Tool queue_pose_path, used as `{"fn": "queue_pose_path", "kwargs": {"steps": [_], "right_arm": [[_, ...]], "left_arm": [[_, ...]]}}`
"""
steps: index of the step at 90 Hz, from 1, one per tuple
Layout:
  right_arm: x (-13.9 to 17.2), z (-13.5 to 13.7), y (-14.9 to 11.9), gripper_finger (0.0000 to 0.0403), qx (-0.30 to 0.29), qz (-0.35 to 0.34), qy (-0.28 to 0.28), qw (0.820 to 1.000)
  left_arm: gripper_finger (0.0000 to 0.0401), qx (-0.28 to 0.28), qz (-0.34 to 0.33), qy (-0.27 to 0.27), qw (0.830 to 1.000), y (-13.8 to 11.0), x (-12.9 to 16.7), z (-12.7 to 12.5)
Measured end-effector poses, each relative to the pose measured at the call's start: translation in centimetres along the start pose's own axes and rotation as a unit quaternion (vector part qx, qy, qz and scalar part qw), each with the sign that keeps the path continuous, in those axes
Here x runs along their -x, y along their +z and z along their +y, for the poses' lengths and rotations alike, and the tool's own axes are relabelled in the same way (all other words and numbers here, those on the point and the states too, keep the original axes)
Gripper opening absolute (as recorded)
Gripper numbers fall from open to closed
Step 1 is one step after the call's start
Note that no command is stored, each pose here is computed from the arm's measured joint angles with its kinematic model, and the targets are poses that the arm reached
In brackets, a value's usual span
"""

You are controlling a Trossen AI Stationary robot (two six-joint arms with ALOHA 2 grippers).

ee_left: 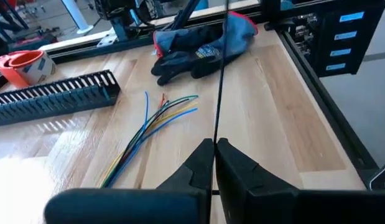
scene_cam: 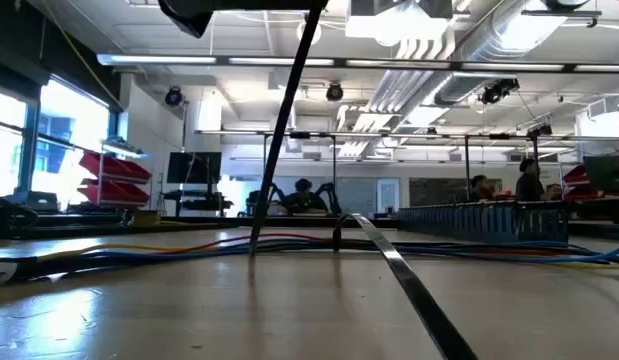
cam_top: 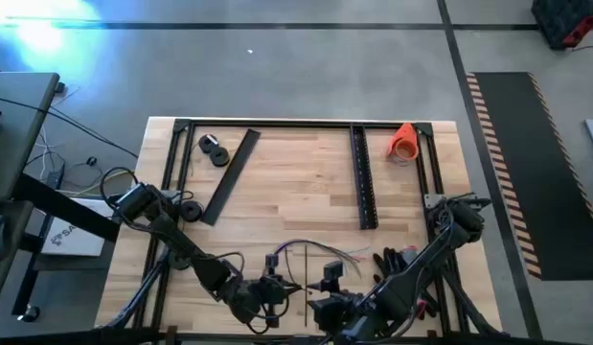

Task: Ziptie cables
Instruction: Wrap the black zip tie on the cables

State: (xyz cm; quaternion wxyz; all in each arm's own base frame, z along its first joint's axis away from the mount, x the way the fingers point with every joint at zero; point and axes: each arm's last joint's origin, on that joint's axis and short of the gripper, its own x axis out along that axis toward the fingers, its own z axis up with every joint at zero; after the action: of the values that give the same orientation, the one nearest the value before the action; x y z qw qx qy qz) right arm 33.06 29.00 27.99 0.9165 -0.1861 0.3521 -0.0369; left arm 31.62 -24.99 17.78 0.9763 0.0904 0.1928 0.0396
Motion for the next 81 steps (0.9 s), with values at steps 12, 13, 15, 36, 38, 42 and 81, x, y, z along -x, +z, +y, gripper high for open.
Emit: {"fn": "queue_pose_path", "kwargs": {"steps": [12, 13, 15, 36, 38, 42, 81], "right_arm": [[0.09, 0.07, 0.07, 0.0151, -0.003, -0.003, 0.001, 1.0], [0.12, 0.06, 0.09, 0.0149, -0.003, -0.003, 0.001, 1.0], [0.17, 0.04, 0.14, 0.0145, -0.004, -0.003, 0.002, 1.0], [0.14, -0.02, 0.25, 0.0122, -0.007, -0.006, 0.002, 1.0], [0.13, -0.04, 0.26, 0.0122, -0.007, -0.006, 0.002, 1.0], [0.07, -0.1, 0.28, 0.0122, -0.008, -0.005, 0.001, 1.0], [-0.06, -0.16, 0.66, 0.0121, -0.006, -0.019, 0.003, 1.0]], "left_arm": [[0.0, -0.003, 0.003, -0.001, 1.0, -0.07, 0.01, 0.01], [0.0, -0.003, 0.003, -0.001, 1.0, -0.07, 0.01, 0.01], [0.0, -0.003, 0.003, -0.001, 1.0, -0.06, 0.01, 0.01], [0.0, -0.003, 0.003, -0.001, 1.0, -0.07, 0.02, 0.0], [0.0, -0.003, 0.003, -0.001, 1.0, -0.07, 0.02, 0.0], [0.0, -0.002, 0.003, -0.002, 1.0, -0.07, 0.02, -0.01], [0.0, 0.001, 0.005, -0.006, 1.0, -0.09, 0.02, -0.03]]}}
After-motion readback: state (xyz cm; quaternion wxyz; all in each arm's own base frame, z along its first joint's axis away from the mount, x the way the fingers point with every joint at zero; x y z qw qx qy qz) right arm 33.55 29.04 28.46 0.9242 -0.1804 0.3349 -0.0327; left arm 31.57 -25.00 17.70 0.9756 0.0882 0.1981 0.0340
